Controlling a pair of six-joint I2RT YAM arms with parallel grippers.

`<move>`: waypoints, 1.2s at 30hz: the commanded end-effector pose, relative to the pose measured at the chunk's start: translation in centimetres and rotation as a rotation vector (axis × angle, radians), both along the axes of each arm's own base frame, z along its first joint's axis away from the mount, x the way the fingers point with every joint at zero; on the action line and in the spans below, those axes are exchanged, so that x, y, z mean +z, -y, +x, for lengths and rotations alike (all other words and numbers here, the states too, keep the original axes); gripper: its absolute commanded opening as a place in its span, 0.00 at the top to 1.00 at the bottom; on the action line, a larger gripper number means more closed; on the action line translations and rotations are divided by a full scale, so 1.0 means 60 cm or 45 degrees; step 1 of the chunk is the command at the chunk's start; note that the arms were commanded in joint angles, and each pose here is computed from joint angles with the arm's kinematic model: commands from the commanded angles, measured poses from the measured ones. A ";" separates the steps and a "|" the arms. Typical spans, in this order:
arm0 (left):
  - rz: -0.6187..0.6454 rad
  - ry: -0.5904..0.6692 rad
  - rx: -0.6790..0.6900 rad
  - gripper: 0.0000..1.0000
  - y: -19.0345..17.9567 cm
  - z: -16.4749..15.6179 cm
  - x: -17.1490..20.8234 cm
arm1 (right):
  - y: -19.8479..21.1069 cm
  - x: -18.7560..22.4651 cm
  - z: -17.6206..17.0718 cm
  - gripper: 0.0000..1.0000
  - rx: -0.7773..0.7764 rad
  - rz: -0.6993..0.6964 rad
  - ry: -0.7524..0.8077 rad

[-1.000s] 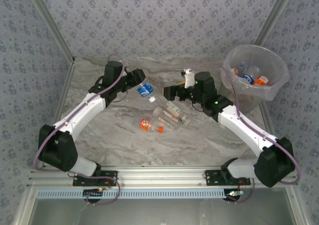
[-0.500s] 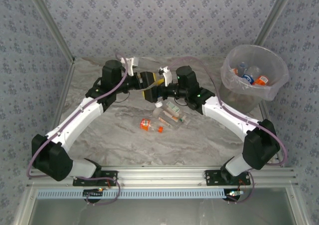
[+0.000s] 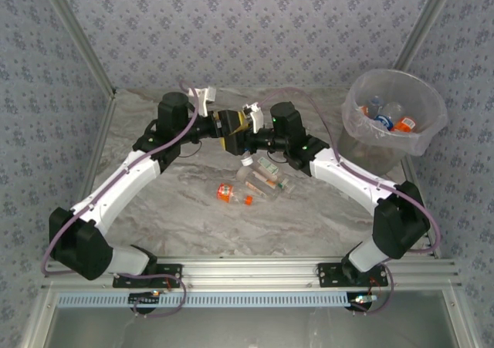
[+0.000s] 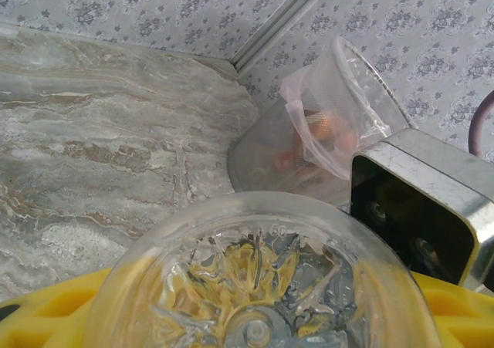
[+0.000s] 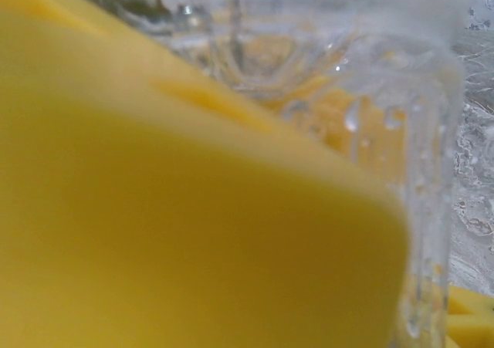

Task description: Put the plastic bottles in the bin

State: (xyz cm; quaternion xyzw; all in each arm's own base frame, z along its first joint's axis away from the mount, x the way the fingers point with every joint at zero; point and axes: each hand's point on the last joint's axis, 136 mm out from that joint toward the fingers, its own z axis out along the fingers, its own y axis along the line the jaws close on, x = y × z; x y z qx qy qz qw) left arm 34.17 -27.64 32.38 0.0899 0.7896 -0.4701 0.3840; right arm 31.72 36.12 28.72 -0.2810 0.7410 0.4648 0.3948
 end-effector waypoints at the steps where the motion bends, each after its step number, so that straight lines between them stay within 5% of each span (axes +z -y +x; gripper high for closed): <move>1: -0.048 0.076 0.010 0.44 0.000 -0.003 0.050 | 0.003 0.020 -0.005 0.41 -0.004 -0.003 0.059; 6: -0.047 0.088 0.027 0.13 -0.007 -0.007 0.055 | 0.015 0.014 -0.003 0.44 -0.045 -0.047 0.074; 10: -0.051 0.104 0.076 0.02 -0.018 -0.006 0.059 | 0.027 0.005 -0.001 0.44 -0.075 -0.109 0.085; 23: 0.021 0.208 0.403 0.01 -0.102 -0.002 0.039 | 0.116 0.010 0.026 0.45 -0.338 -0.306 0.142; 36: 0.155 0.248 0.703 0.01 -0.188 -0.006 -0.002 | 0.240 0.108 0.027 0.45 -0.580 -0.398 0.339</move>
